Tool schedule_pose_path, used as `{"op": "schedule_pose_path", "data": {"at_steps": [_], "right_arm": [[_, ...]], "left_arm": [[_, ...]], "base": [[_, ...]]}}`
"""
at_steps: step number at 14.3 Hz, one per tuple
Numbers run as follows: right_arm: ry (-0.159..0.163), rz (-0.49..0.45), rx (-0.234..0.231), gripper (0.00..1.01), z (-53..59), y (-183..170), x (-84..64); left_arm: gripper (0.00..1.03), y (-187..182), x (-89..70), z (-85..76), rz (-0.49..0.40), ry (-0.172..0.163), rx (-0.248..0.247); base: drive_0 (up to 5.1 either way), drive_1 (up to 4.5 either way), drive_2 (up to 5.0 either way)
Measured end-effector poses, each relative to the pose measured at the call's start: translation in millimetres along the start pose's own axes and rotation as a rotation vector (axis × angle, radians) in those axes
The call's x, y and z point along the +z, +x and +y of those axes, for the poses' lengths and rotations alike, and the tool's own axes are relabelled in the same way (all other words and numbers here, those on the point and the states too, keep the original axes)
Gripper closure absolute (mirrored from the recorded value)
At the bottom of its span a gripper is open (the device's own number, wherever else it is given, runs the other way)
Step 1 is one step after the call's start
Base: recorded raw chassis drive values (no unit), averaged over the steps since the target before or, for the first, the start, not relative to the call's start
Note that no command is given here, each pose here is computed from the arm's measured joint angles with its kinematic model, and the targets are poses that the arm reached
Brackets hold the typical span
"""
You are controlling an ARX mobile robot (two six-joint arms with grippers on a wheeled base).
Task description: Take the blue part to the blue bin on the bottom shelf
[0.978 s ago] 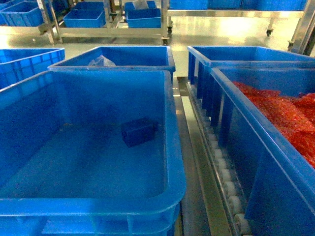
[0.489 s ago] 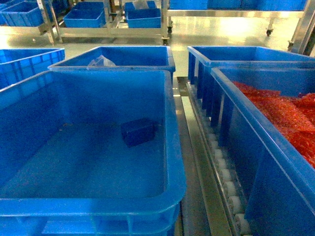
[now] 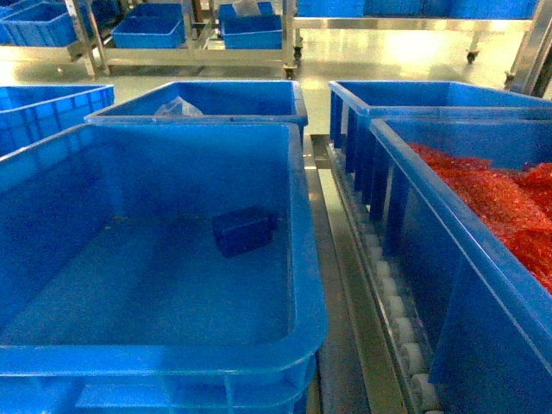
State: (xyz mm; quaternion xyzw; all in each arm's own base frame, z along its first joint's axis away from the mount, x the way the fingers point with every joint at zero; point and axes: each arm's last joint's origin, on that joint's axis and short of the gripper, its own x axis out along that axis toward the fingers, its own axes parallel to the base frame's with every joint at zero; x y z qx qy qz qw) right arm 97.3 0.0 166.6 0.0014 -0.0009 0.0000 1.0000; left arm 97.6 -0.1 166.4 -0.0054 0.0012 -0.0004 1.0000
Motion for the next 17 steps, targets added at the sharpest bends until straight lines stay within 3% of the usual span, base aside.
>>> {"op": "schedule_pose_path", "data": {"at_steps": [2,5,8,17], "right_arm": [[0.000,0.000,0.000,0.03,0.0,0.0,0.0],[0.000,0.000,0.000,0.03,0.0,0.0,0.0],[0.000,0.000,0.000,0.03,0.0,0.0,0.0],[0.000,0.000,0.000,0.03,0.0,0.0,0.0]], "left_arm": [[0.56,0.0,0.0,0.0,0.000,0.000,0.000],[0.22,0.0,0.0,0.0,0.000,0.000,0.000],[0.03,0.0,0.0,0.0,0.000,0.001,0.000],[0.05,0.0,0.0,0.0,0.000,0.001,0.000]], "base": [[0.0,0.00,0.0],[0.0,0.00,0.0],[0.0,0.00,0.0],[0.0,0.00,0.0]]}}
